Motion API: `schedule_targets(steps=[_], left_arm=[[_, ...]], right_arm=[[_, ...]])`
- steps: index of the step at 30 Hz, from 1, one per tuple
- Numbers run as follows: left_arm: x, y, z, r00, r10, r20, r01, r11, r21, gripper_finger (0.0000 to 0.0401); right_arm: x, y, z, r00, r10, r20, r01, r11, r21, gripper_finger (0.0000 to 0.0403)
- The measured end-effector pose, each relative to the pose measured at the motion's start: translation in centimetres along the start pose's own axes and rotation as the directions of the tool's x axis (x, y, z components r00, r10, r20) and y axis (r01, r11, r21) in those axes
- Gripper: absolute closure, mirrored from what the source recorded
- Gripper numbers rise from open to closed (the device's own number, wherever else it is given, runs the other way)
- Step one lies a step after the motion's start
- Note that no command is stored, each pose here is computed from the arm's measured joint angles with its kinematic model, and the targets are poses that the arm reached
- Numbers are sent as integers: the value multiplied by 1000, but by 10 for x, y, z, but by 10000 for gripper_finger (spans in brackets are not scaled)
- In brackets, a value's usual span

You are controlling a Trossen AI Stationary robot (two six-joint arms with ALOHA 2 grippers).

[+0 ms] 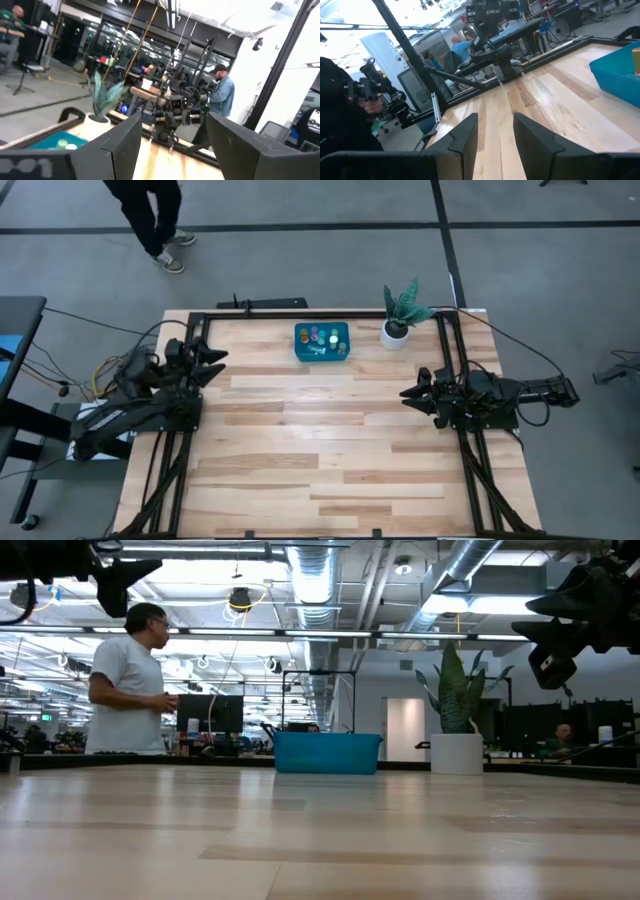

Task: Pick and place pill bottles into a basket
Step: Return to Home Position

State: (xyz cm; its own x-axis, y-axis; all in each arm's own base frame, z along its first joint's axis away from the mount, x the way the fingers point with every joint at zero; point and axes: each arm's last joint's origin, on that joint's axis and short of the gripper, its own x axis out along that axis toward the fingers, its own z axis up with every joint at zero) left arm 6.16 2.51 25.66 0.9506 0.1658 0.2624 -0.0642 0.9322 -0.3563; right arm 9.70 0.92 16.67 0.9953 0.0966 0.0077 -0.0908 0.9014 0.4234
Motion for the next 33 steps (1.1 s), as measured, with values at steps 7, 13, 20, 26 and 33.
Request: schedule_targets(steps=[7, 13, 20, 26, 33], left_arm=[[5, 12, -22, 999, -37, -8, 36, 998, -52, 189], [6, 22, -40, 999, -34, 4, 34, 998, -57, 189], [6, 34, -56, 997, 51, 58, -46, 996, -71, 189], [6, 42, -64, 980, 197, 17, -198, 979, 52, 189], [3, 51, -77, 923, 376, -82, -361, 920, 151, 189]], right_arm=[[0, 0, 0, 1000, 0, 1, 0, 1000, 0, 285], [0, 0, 0, 1000, 0, 1, 0, 1000, 0, 285], [0, 0, 0, 1000, 0, 1, 0, 1000, 0, 285], [0, 0, 0, 1000, 0, 1, 0, 1000, 0, 285], [0, 0, 0, 1000, 0, 2, 0, 1000, 0, 285]])
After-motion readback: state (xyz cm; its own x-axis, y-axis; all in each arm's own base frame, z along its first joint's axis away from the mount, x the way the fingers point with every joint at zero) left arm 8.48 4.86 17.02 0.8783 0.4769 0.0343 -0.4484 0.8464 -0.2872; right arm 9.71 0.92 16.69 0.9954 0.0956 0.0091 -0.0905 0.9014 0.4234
